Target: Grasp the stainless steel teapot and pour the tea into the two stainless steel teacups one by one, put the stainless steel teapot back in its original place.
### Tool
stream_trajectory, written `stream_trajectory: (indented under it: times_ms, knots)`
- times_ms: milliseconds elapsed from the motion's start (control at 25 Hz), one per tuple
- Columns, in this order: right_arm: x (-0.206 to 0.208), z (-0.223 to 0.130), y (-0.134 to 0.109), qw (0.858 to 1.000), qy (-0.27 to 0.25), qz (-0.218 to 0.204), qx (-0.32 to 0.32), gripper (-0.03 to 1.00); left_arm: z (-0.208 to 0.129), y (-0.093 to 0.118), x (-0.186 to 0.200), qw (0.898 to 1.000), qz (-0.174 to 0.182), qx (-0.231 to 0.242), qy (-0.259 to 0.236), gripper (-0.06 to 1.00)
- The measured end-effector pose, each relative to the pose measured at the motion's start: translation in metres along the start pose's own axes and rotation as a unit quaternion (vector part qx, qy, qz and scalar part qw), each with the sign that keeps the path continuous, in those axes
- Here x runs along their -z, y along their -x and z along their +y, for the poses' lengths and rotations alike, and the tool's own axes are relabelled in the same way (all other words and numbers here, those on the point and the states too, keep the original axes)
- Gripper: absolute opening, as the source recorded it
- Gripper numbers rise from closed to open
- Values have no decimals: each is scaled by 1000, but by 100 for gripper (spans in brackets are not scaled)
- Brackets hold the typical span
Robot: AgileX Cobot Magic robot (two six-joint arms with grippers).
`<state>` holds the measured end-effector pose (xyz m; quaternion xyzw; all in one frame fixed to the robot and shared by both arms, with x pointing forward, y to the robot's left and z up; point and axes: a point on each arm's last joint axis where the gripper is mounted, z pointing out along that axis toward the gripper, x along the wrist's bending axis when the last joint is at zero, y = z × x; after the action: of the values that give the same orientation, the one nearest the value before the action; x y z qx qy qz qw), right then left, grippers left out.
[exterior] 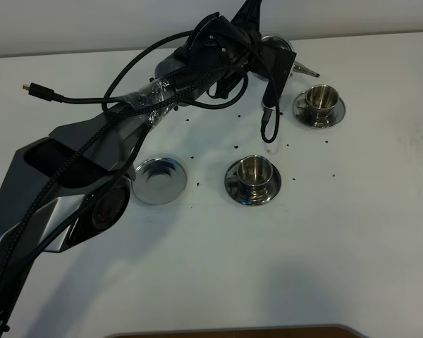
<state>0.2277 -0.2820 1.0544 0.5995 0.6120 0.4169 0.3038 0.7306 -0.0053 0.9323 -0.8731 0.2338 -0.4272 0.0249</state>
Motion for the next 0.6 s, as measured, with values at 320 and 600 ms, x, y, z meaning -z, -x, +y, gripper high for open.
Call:
stream_trajectory:
  times_ms: [320,600]
  knots:
    - [0,0,0,1000,0,0,0,24,2,6,-9,999,11,-30,-7,24]
    - [0,0,0,1000,0,0,0,24,3,1,-9,998,36,-43,-6,24]
